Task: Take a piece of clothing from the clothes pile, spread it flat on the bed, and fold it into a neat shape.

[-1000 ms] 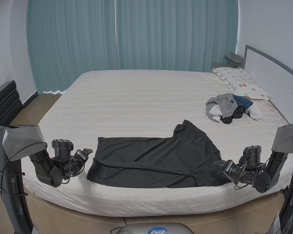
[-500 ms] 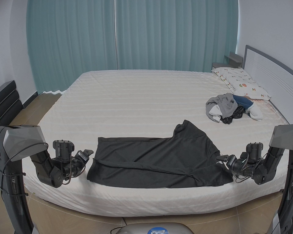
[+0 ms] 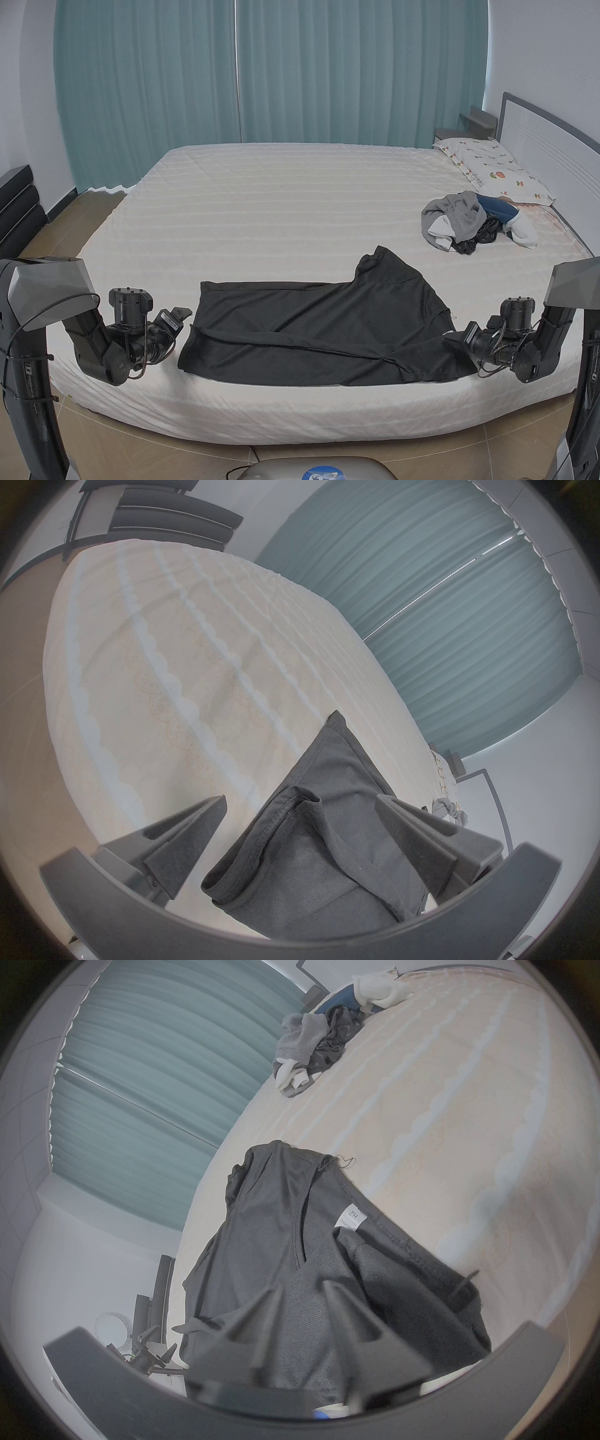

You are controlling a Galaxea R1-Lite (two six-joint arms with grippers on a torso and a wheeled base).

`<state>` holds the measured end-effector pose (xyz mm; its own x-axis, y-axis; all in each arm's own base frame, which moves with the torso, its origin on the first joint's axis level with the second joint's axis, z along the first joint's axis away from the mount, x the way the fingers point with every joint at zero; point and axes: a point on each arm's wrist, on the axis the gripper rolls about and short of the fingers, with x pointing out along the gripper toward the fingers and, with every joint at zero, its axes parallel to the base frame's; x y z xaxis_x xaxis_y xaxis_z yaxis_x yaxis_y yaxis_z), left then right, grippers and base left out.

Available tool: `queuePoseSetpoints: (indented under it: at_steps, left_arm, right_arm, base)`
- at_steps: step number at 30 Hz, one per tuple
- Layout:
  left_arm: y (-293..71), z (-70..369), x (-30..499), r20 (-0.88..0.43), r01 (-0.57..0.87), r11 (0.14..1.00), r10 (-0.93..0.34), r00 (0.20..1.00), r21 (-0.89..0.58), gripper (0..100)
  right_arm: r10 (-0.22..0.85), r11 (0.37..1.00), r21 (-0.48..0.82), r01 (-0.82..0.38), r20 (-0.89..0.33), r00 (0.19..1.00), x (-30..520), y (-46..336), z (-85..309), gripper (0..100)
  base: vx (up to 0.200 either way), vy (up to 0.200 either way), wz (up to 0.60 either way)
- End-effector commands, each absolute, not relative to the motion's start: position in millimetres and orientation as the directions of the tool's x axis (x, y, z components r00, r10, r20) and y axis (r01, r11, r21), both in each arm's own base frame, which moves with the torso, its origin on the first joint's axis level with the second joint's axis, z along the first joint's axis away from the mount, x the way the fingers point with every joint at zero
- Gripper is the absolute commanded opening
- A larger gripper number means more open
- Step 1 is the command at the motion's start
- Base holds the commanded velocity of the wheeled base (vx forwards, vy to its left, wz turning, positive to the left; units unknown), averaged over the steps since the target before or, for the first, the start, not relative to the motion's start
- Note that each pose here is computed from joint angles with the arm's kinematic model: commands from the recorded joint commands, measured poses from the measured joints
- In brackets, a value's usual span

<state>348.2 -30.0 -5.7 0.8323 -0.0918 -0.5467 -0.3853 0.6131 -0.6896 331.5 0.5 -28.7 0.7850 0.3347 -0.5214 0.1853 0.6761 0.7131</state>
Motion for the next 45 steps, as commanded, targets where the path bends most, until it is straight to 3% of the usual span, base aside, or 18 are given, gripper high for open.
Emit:
queuePoseSetpoints:
  at_steps: [1, 17, 18, 37, 38, 45]
  left_arm:
    - [-29.9, -6.4, 348.2, -0.548, -0.386, 0.613, -0.092, 0.832, -0.689, 100]
    - [-29.9, -6.4, 348.2, -0.548, -0.386, 0.613, -0.092, 0.832, -0.689, 100]
    - [-29.4, -5.8, 348.3, -0.546, -0.386, 0.612, -0.091, 0.833, -0.69, 100]
    - [-29.9, -7.3, 347.8, -0.552, -0.389, 0.613, -0.092, 0.829, -0.687, 100]
    - [-29.9, -7.1, 347.9, -0.55, -0.388, 0.613, -0.092, 0.83, -0.688, 100]
    - [-29.4, -8.4, 348.3, -0.552, -0.39, 0.613, -0.09, 0.829, -0.687, 100]
  right_arm:
    - [0.336, 0.677, 0.709, 0.198, -0.536, 0.774, 332.2, 0.8, -36.3, 0]
    - [0.285, 0.667, 0.716, 0.207, -0.501, 0.817, 340.6, -16.9, -28.8, 0]
    - [0.287, 0.667, 0.716, 0.206, -0.502, 0.816, 340.2, -16.3, -29.0, 100]
    - [0.338, 0.66, 0.732, 0.171, -0.491, 0.803, 343.0, -7.4, -41.0, 100]
    - [0.338, 0.66, 0.732, 0.172, -0.493, 0.802, 343.3, -7.4, -41.5, 0]
    - [0.328, 0.673, 0.718, 0.179, -0.506, 0.797, 343.4, -5.6, -46.6, 0]
  base:
    - [0.0, 0.0, 0.0]
    - [0.0, 0.0, 0.0]
    - [0.0, 0.0, 0.0]
    - [0.0, 0.0, 0.0]
    - [0.0, 0.0, 0.0]
    - [0.0, 0.0, 0.0]
